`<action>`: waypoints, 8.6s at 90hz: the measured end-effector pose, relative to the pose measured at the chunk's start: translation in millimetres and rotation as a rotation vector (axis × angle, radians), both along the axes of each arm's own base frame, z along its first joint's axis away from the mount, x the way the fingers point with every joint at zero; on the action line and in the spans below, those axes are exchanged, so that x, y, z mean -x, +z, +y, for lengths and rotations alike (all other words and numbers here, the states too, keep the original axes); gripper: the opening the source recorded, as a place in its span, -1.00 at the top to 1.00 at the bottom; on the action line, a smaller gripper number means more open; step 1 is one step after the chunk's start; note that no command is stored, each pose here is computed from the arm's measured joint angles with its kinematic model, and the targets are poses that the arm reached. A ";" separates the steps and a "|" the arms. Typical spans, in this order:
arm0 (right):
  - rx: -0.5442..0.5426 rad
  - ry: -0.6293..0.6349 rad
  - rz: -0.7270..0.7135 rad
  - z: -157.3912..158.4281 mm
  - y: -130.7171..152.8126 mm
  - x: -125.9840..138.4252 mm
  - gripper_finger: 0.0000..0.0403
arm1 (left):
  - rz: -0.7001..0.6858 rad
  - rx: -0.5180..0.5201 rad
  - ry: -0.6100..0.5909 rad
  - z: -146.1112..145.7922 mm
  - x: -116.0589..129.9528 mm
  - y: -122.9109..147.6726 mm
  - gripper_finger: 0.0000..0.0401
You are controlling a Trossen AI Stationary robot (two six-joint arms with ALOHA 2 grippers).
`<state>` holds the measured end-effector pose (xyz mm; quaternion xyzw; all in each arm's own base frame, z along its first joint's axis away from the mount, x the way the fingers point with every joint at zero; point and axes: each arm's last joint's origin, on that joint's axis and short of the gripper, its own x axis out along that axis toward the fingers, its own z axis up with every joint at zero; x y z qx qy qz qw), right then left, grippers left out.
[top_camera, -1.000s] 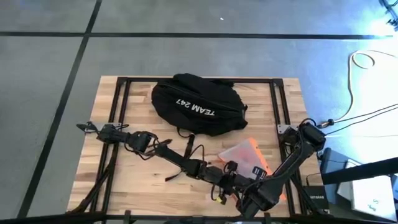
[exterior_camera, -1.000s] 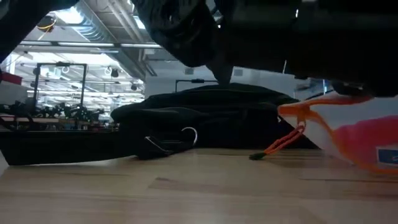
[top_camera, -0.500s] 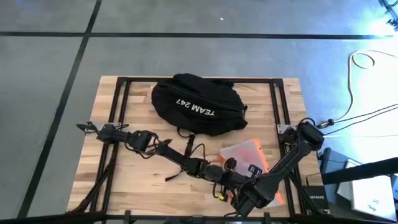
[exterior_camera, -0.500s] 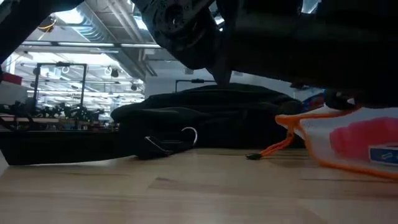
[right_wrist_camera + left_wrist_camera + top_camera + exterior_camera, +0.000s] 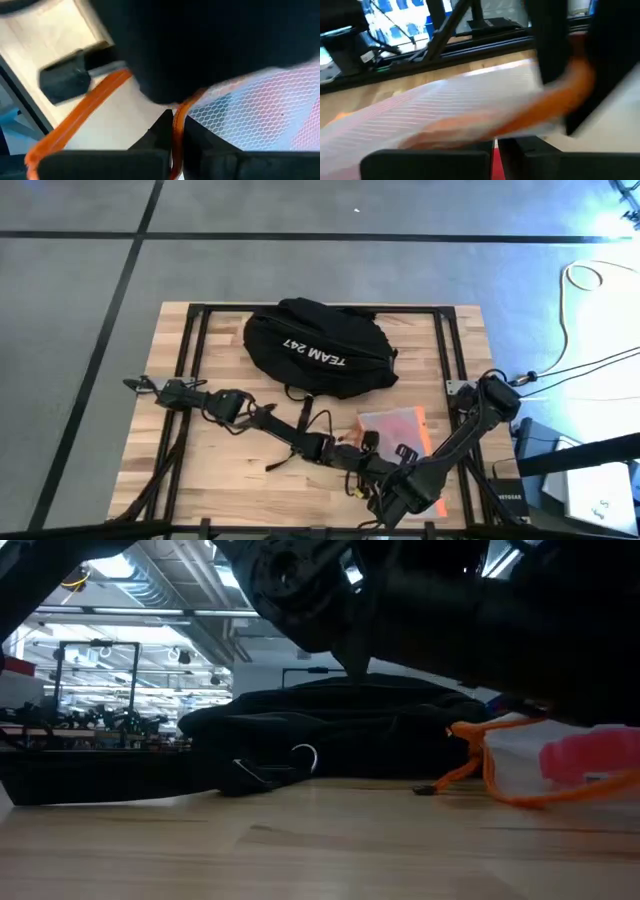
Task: Unpack backpack
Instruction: Remove the red charger adapter from the transparent white zip bag
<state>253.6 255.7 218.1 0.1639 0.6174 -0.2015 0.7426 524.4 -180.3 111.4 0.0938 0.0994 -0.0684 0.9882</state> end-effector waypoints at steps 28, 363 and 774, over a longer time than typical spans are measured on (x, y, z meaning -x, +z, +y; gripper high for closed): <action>-0.023 0.001 0.035 0.2 -0.2 1.2 1.00 | -0.014 0.064 -0.071 1.0 -1.8 -4.6 0.99; -0.027 0.045 0.019 5.2 0.0 3.6 1.00 | 0.946 -0.234 -0.009 37.9 64.5 67.6 0.99; 0.029 0.059 -0.038 3.7 0.2 1.5 1.00 | 0.257 -0.011 0.001 52.5 152.7 12.0 -0.77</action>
